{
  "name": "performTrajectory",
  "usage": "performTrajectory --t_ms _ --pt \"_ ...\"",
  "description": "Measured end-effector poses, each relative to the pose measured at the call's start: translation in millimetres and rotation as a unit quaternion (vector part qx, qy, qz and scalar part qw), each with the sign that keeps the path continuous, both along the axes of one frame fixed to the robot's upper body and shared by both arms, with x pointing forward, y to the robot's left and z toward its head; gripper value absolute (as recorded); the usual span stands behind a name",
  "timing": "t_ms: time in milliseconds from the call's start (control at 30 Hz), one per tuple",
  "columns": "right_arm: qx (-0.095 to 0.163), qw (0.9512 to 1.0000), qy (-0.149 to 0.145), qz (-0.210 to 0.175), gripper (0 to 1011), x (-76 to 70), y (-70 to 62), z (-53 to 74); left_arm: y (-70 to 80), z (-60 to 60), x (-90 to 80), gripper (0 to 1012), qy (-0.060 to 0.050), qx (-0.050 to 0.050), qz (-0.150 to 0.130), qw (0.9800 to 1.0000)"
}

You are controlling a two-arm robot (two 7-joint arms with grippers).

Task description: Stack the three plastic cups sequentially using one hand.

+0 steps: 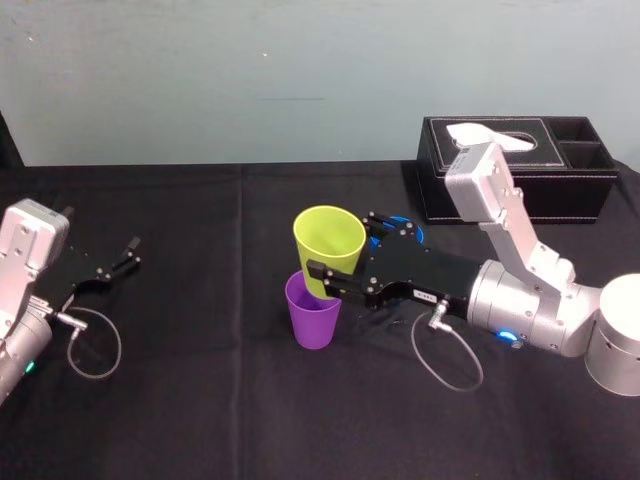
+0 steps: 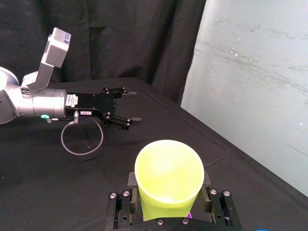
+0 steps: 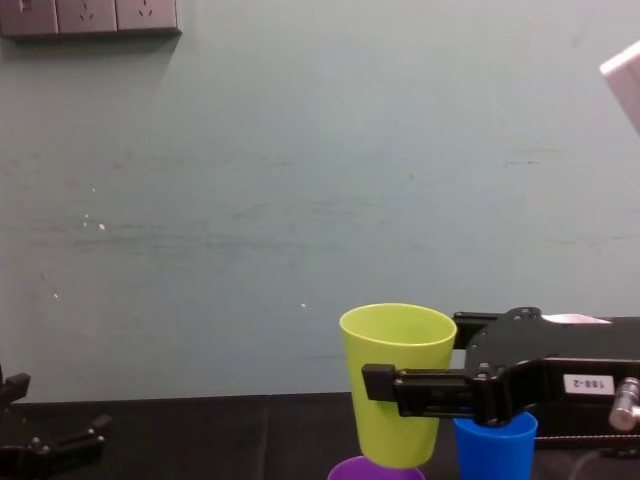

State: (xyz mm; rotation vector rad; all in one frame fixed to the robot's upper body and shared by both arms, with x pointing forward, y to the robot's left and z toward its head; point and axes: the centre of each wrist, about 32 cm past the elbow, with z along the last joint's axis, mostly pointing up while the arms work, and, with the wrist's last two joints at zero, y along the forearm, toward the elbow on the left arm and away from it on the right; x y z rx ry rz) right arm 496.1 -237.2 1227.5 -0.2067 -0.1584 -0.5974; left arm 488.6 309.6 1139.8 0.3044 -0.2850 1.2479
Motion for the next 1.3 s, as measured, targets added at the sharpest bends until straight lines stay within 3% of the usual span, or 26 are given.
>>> performTrajectory --t_ms 1300 --pt "-0.01 0.9998 0.014 -0.005 739 14.9 9.7 -17.9 0.0 0.0 0.0 1010 0.0 0.0 0.0 1.0"
